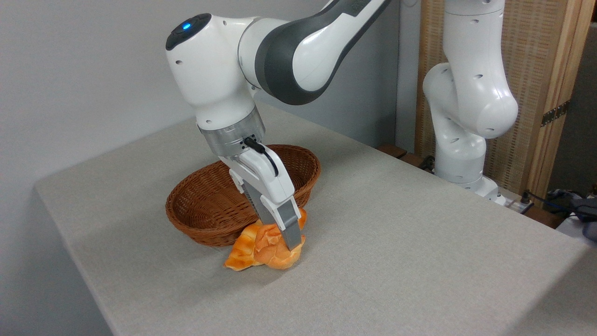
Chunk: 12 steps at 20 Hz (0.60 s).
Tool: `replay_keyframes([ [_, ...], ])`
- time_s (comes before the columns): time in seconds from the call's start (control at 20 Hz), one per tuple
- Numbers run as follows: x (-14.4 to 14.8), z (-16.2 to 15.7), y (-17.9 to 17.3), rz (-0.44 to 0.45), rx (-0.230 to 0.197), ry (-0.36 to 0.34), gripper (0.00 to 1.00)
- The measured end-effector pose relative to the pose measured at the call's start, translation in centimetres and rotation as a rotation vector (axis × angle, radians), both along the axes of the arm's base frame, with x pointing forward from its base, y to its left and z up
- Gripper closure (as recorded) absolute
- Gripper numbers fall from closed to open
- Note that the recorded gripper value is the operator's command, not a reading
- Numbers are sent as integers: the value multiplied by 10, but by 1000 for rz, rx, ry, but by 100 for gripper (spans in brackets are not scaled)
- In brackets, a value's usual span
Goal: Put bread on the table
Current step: 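Lower the bun onto the table beside the braided loaf and release, then raise the open gripper up above the basket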
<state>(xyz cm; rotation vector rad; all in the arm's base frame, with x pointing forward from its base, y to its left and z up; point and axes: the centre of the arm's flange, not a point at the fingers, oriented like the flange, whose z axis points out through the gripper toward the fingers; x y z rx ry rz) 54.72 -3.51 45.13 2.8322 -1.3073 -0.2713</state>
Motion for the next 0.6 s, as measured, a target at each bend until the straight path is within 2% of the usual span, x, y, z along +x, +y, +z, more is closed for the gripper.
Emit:
replay_keyframes([
  [0.1, 3, 7, 0, 1, -1, -16, 0],
  [0.25, 12, 36, -1, 1, -11, -77, 0],
  [0.6, 23, 108, -8, 13, -84, -219, 0],
])
